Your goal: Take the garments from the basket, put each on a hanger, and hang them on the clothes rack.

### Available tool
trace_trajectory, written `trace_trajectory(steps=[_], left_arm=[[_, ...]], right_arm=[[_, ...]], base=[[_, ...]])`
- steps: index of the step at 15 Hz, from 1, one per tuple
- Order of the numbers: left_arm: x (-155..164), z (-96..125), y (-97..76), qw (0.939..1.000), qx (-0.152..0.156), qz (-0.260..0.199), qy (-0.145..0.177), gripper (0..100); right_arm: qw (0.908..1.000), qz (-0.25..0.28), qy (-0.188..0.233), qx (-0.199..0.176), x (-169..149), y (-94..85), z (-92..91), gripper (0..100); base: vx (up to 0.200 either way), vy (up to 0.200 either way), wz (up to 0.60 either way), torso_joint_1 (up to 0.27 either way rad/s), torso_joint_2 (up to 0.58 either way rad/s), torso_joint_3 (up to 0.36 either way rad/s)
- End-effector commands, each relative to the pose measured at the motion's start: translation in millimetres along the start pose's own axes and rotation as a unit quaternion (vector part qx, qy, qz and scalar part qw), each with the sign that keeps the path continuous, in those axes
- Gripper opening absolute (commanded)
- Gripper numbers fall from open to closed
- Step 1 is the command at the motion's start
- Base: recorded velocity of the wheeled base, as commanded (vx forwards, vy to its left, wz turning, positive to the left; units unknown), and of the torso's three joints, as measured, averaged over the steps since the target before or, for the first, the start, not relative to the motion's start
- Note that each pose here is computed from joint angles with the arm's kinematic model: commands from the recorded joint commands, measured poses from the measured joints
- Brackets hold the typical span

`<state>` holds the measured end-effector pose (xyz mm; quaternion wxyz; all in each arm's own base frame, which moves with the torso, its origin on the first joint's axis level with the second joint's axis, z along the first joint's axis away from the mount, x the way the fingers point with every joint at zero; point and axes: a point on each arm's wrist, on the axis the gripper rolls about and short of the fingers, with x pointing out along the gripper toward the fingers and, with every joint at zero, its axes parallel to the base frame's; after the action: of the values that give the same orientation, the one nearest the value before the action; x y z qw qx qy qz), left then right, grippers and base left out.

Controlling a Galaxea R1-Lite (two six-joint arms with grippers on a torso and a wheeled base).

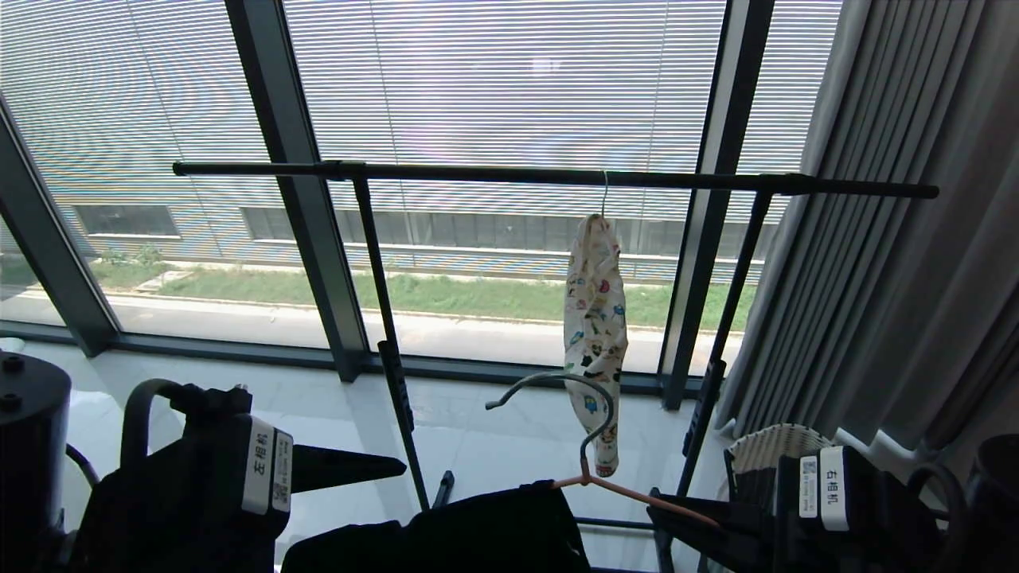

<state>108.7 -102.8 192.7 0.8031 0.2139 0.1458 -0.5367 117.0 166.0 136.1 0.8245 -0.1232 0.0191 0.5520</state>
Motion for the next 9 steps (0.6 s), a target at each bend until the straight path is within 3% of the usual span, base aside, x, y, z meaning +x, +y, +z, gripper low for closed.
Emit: trace_trajectory(steps=[1,3,9], left_arm=[[10,0,-1.4,0.9999,0.005,-0.016,0.003,100],[22,5,6.3,0.9998,0.008,-0.005,-0.016,100],[31,-1,8.0,1.0,0.005,-0.004,-0.004,100]], right_arm=[[0.9999,0.014,-0.005,-0.006,0,5.9,2.0,0],[0.9995,0.026,-0.01,-0.014,1,11.2,4.6,0],[0.999,0.028,-0.029,-0.019,3,12.7,13.5,0]], base=[[0.0,0.0,0.0,0.0,0.0,0.0],[0.0,0.0,0.0,0.0,0.0,0.0],[0.0,0.0,0.0,0.0,0.0,0.0]])
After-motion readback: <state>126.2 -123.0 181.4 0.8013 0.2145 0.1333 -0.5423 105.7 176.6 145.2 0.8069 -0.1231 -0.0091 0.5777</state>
